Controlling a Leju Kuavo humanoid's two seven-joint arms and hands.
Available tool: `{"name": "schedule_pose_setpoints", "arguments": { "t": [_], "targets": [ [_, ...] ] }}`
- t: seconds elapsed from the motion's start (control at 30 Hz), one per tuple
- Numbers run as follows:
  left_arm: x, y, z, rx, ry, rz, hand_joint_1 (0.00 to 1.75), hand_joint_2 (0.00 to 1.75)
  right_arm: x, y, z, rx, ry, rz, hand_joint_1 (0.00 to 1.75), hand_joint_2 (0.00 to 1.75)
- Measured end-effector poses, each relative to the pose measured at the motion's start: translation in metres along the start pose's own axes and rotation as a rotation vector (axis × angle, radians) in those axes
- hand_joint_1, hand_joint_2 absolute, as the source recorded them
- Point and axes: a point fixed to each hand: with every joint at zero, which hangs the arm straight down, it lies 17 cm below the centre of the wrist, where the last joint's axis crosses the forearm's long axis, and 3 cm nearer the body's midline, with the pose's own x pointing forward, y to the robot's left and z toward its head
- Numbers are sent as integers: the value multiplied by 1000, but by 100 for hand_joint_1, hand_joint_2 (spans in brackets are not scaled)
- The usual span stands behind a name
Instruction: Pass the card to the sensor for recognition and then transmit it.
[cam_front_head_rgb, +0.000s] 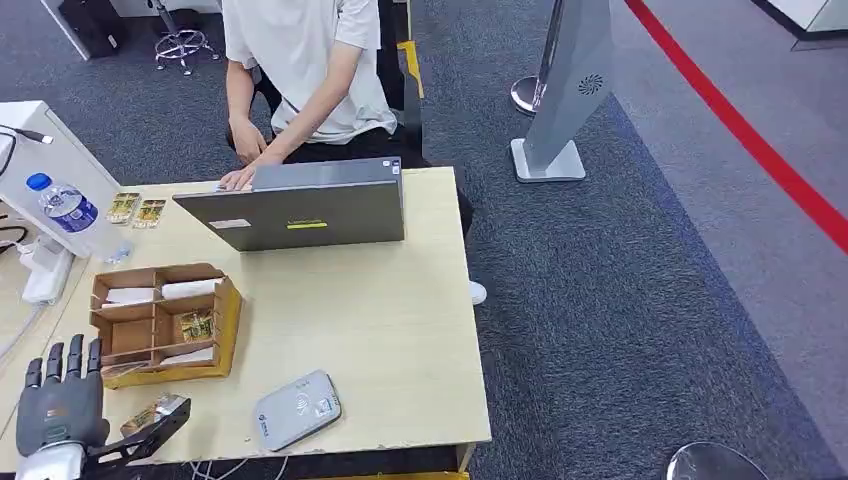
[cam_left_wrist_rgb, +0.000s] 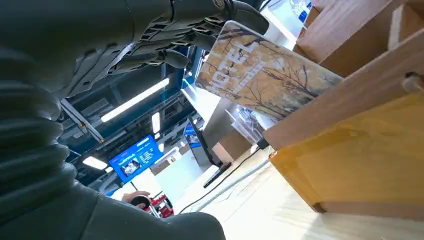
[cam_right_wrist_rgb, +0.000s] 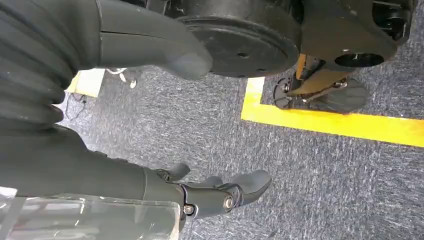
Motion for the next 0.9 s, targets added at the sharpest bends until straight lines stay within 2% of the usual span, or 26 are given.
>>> {"name": "schedule_pose_setpoints", "arguments": {
  "t": [0.9],
  "targets": [
    [-1, 18, -14, 33, 16, 18, 0, 175, 2, 2, 0, 5, -11, 22, 0, 175]
  ]
}}
